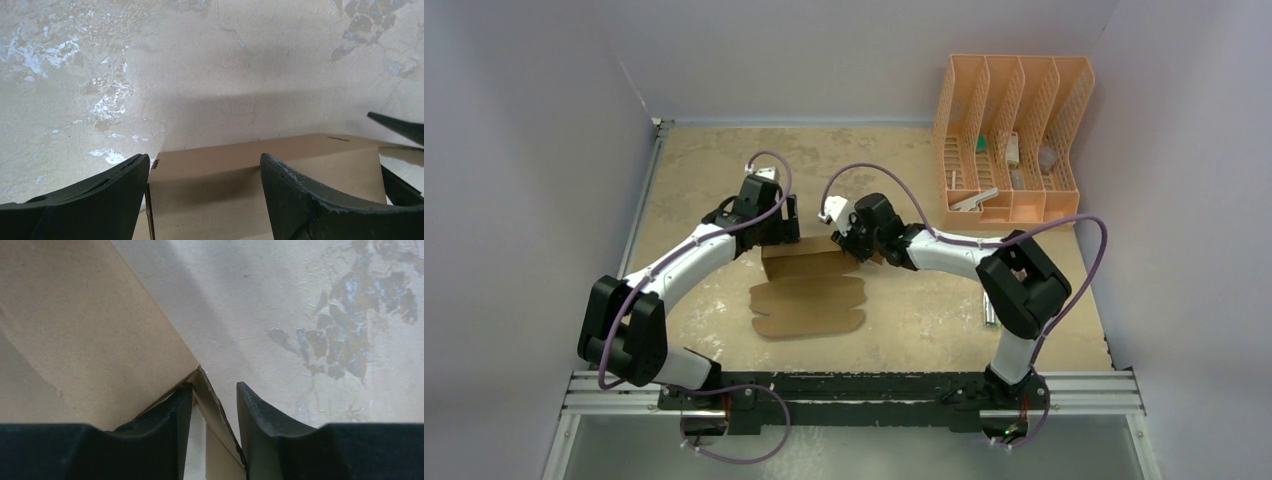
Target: Fold the paper box
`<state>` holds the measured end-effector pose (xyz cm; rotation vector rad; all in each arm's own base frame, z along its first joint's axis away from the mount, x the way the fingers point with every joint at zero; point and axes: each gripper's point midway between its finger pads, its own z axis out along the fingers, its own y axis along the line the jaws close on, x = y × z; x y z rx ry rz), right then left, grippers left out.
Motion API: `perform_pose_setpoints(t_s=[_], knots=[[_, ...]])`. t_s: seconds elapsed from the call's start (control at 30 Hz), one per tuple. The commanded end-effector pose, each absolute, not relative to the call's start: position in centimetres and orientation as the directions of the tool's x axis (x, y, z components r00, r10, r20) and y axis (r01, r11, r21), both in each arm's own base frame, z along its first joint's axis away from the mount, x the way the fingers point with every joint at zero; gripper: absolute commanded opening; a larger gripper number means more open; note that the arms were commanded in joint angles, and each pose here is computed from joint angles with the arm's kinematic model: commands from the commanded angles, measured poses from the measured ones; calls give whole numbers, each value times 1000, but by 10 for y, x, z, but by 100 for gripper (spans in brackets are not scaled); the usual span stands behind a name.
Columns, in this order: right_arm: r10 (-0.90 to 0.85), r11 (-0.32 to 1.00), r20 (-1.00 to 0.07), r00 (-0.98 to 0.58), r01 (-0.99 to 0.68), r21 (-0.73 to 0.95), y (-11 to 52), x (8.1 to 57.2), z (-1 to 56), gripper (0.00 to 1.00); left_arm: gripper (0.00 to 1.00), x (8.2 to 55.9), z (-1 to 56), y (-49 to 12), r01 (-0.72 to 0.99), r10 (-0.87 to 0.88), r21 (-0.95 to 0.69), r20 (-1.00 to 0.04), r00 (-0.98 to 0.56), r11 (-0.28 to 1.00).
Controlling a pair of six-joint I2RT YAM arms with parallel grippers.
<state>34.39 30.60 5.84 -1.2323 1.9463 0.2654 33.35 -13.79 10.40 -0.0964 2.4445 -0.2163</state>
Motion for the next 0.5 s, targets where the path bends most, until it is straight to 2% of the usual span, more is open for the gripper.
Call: perform_pose_setpoints(t_s=[0.0, 0.3, 0.47], knots=[[-575, 577, -781, -245, -798, -174, 325, 343, 84, 37, 80, 334, 110, -150, -22, -193, -268, -632, -751, 963], [-445, 743, -790, -421, -667, -64, 330, 347, 93, 18, 79, 334, 112, -159, -39, -264, -350, -626, -734, 936], [-315, 804, -798, -513, -591, 63, 340, 348, 103, 16, 78, 334, 116, -161, -41, -290, -379, -632, -719, 925]])
